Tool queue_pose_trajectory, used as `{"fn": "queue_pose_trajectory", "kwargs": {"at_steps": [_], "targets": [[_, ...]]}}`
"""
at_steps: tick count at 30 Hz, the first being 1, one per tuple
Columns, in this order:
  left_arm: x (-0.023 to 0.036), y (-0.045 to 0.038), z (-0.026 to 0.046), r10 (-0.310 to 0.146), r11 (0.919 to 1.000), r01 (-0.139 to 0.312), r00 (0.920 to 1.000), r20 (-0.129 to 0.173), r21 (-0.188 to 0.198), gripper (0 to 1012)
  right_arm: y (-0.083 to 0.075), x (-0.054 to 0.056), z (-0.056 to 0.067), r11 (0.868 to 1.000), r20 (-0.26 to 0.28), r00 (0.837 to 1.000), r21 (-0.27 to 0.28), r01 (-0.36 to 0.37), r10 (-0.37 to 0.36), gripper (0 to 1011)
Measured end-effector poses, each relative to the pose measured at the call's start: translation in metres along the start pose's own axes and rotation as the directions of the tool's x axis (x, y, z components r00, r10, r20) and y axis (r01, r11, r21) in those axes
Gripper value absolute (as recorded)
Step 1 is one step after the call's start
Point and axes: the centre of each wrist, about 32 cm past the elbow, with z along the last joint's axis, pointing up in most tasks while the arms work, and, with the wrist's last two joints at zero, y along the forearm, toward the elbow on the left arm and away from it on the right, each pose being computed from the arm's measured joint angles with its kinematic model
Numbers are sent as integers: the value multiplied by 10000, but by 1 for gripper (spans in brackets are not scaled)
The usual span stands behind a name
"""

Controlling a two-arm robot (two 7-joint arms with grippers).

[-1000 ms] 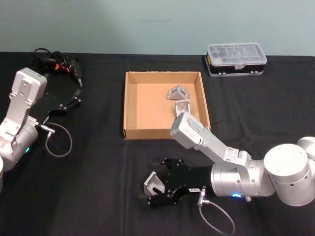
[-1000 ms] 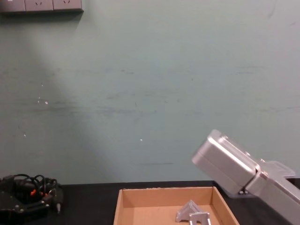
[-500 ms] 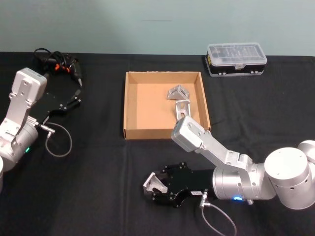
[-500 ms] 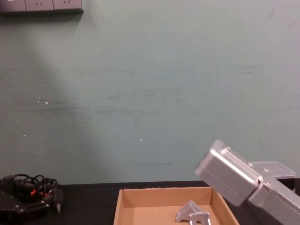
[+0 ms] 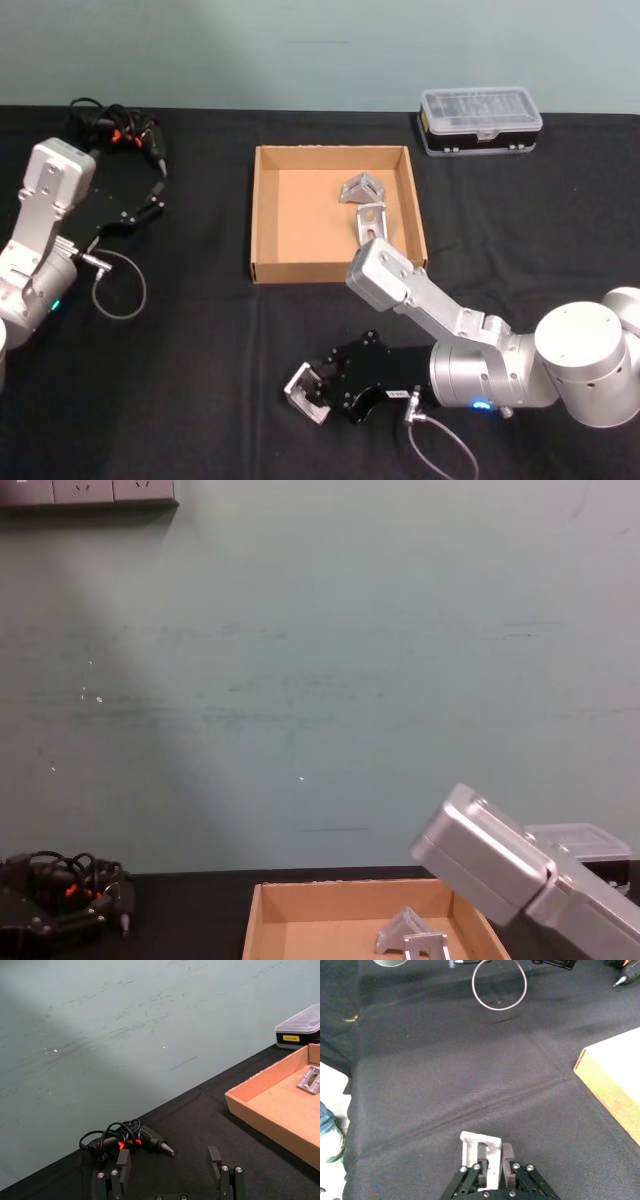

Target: Use one hand to pick up the angle iron from the table and place it into the box.

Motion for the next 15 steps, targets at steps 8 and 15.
{"fn": "queue_pose_trajectory", "kwargs": {"at_steps": [8, 15], "targets": [[0, 0, 0, 0, 10000, 0, 10000, 0, 0, 1000, 5, 10, 3, 10000, 3, 10000, 15, -6, 6, 41], [0, 0, 0, 0, 10000, 0, 10000, 0, 0, 1000, 4, 26, 2, 10000, -8, 10000, 36, 11, -11, 28]]}}
